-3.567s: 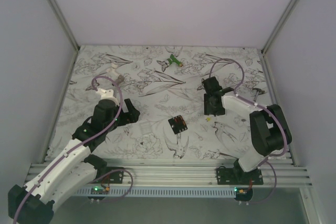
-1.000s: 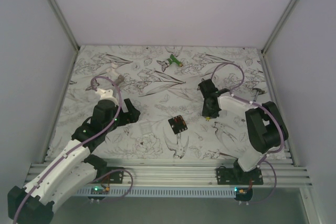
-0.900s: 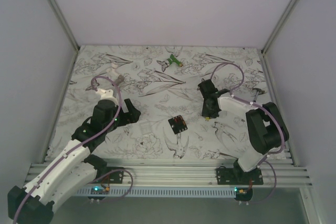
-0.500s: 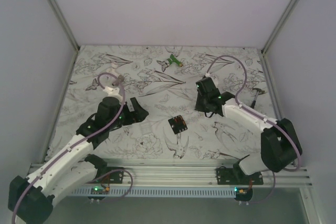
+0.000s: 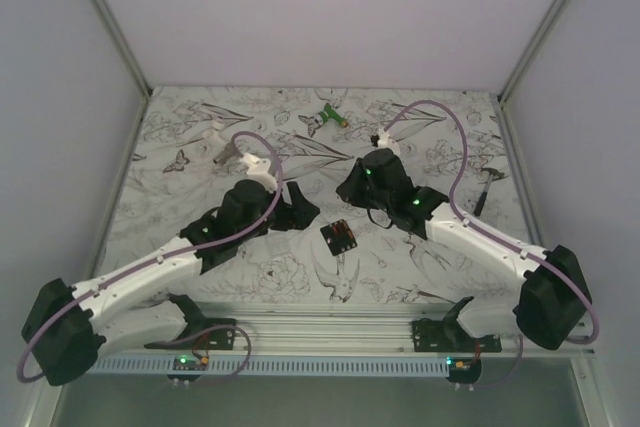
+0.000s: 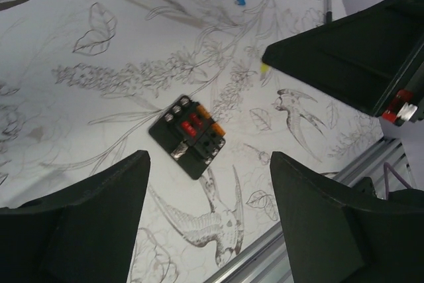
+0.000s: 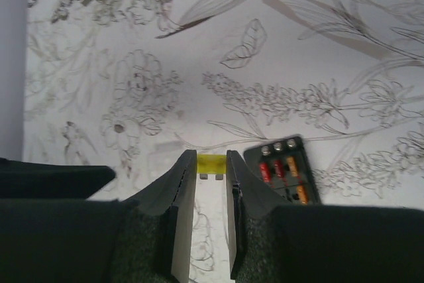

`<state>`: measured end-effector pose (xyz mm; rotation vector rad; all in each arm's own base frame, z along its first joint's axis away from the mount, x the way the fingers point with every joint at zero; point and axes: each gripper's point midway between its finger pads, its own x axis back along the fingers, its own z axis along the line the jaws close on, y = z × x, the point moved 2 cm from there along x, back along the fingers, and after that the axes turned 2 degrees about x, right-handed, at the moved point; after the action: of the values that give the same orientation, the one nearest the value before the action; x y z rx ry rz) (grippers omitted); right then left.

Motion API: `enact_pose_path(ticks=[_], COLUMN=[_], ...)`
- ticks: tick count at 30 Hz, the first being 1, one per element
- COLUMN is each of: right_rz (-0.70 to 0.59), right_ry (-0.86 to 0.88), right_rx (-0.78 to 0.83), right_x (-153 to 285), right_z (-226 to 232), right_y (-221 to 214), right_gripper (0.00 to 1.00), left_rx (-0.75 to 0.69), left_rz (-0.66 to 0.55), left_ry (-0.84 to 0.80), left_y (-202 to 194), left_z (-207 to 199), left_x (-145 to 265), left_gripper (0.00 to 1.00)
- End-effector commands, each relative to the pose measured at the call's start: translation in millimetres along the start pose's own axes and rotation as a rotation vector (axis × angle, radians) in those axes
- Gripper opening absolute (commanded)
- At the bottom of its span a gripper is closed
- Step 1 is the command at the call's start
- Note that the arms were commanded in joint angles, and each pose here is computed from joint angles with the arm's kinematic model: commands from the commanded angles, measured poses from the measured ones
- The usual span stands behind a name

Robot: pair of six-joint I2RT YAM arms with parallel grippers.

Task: Snap on the fuse box
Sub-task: Pick up the fuse from the center of the board, then install the fuse at the fuse box base.

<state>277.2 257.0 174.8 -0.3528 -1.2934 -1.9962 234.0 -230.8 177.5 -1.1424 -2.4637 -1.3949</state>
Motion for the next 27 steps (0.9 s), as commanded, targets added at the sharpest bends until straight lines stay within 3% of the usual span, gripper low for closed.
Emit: enact_pose_path(ticks=[1, 27], right_rz=[-0.065, -0.04], right_ry=[0.113, 0.24], right_rx=[-0.068, -0.102], right_x=[10, 24], right_z=[31, 56], right_y=[16, 4], right_gripper=[0.25, 0.26], left_rx=[-0.051, -0.141], left_rz=[-0.088, -0.072], left_ry=[-0.08, -0.104], left_y=[24, 25], left_z=[-33, -56], left_x=[-12, -42], left_gripper=[0.73, 0.2])
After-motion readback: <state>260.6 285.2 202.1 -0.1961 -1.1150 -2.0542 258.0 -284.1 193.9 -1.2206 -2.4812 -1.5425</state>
